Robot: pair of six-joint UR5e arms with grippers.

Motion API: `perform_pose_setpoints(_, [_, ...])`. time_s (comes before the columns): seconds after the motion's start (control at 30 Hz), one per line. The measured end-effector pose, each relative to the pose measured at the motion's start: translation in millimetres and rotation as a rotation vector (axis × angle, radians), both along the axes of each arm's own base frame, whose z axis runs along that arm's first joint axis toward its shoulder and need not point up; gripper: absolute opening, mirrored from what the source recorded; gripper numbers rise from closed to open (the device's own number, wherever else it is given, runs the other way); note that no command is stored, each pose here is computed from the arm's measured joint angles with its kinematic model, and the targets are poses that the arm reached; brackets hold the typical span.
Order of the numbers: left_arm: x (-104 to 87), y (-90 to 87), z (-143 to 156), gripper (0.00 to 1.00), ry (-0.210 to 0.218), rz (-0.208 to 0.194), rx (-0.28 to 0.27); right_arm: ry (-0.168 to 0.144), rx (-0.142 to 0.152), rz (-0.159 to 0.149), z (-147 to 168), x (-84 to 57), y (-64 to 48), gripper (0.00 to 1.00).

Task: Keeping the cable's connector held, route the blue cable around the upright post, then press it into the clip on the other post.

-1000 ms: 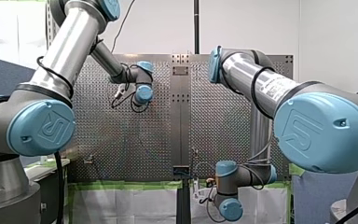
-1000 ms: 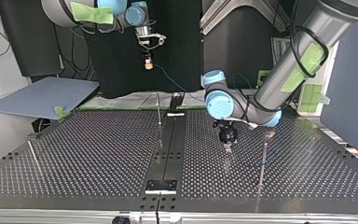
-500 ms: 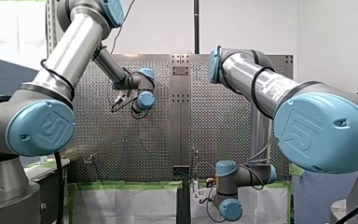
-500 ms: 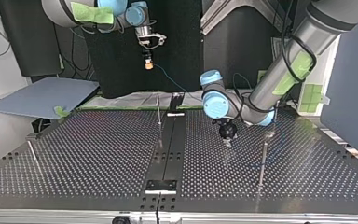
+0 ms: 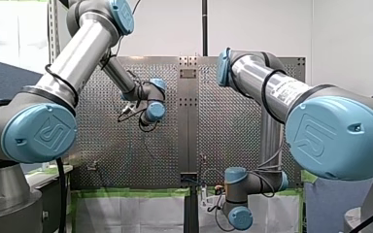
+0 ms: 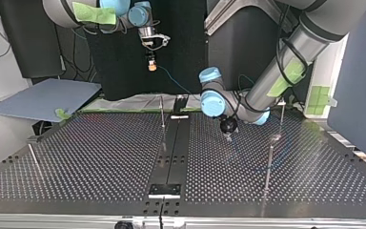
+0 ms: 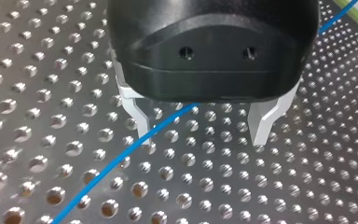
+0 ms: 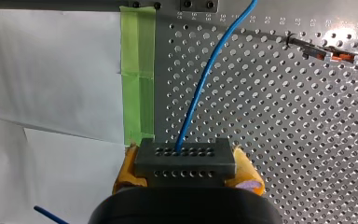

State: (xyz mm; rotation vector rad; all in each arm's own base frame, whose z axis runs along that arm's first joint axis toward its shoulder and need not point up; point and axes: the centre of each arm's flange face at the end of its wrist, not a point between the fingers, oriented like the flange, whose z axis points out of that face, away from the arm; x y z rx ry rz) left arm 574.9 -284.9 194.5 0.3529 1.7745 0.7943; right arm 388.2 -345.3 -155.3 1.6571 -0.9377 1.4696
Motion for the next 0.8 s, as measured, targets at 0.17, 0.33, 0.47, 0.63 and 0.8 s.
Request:
perform_pose_setpoints(0.17, [-1.4, 1.0, -6, 1.0, 0.012, 0.017, 0.011, 0.0, 0.0, 0.0, 0, -0.1, 0.1, 0.0])
perform_pose_setpoints(0.33, [-3.0, 2.6, -26, 1.0, 0.055, 0.033, 0.041, 0.001, 0.0, 0.0, 0, -0.1, 0.1, 0.0])
perform_pose_setpoints(0.47, [-4.5, 4.1, -46, 1.0, 0.089, 0.047, 0.056, 0.002, 0.0, 0.001, 0, 0.3, 0.5, 0.0])
perform_pose_setpoints(0.63, [-5.5, 10.6, -55, 1.0, 0.112, 0.078, 0.068, 0.002, 0.0, 0.001, 0, 0.4, 0.5, 0.0])
perform_pose_setpoints(0.8, [-6.9, 11.2, -57, 1.0, 0.118, 0.085, 0.066, 0.002, -0.001, 0.002, 0, 0.6, 0.7, 0.0])
